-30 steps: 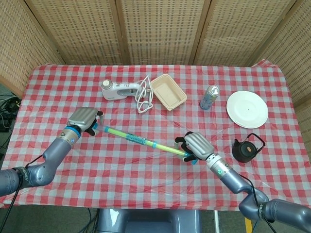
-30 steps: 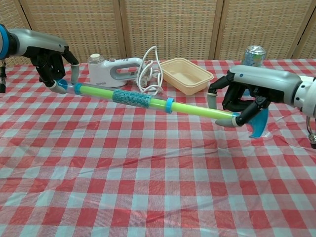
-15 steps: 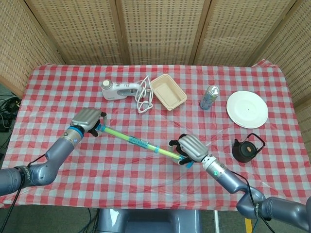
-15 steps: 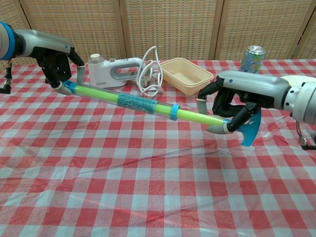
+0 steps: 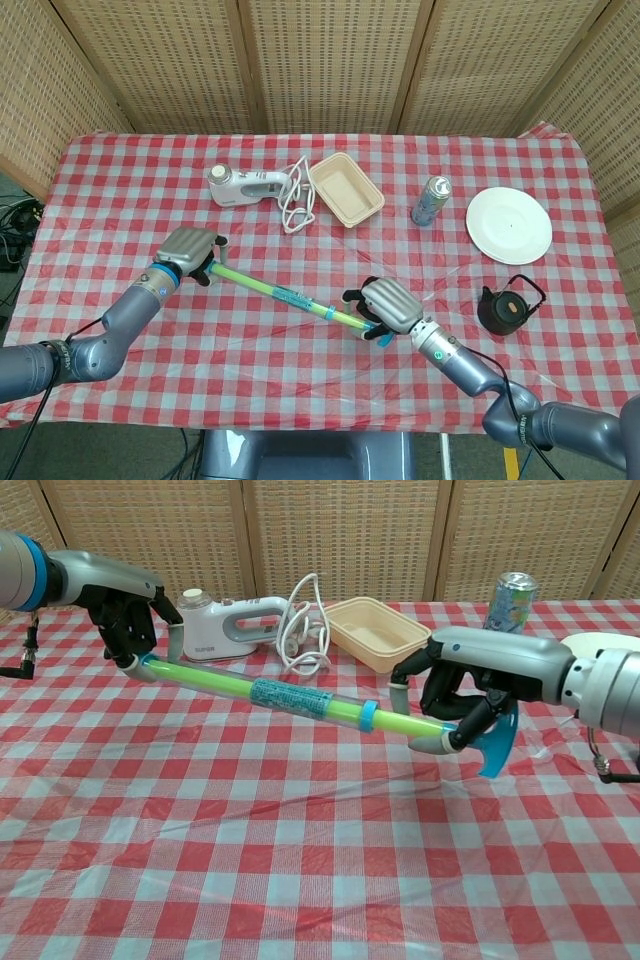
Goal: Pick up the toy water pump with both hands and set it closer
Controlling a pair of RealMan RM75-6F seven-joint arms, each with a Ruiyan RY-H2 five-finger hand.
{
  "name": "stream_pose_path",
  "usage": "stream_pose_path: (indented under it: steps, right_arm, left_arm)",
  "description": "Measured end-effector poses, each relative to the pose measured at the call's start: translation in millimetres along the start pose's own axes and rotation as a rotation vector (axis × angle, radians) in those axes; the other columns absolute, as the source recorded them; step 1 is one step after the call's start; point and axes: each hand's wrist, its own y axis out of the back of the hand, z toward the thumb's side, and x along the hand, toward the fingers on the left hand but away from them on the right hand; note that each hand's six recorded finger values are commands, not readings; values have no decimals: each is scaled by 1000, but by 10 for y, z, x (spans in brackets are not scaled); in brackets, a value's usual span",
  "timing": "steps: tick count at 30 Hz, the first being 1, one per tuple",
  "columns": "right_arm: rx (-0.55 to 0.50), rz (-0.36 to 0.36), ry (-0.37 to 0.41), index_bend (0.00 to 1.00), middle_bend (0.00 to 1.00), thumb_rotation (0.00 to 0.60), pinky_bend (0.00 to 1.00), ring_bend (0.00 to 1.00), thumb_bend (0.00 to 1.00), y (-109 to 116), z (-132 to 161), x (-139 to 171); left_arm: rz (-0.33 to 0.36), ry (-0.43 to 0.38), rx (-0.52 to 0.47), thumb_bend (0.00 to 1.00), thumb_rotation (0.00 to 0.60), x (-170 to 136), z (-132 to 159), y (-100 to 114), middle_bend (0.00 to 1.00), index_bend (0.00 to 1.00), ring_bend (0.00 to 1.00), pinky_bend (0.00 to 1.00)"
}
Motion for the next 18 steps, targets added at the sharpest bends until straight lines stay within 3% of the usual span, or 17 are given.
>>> stream_pose_path:
  steps: [4, 6, 12, 18]
  right_arm:
    - [2, 8, -3, 807, 998, 600, 424, 948, 473, -19, -8, -12]
    - [6, 14, -5, 788, 974, 600, 409, 920, 457, -30, -12, -15]
    - [14, 29, -20, 623, 762, 600, 134, 745, 402, -48, -60, -9]
    - [28, 59, -53, 498, 543, 600, 23, 579, 352, -80, -162, 17]
  left_arm:
    - [-2, 0, -2, 397, 600, 3, 0, -9, 771, 569, 697, 569]
    - [-2, 0, -4, 398, 600, 3, -3, -10, 719, 553, 680, 549]
    - [-4, 21, 11, 394, 600, -15, -91, -25, 498, 425, 521, 445]
    - [-18, 58, 14, 392, 600, -43, -238, -69, 321, 328, 379, 322]
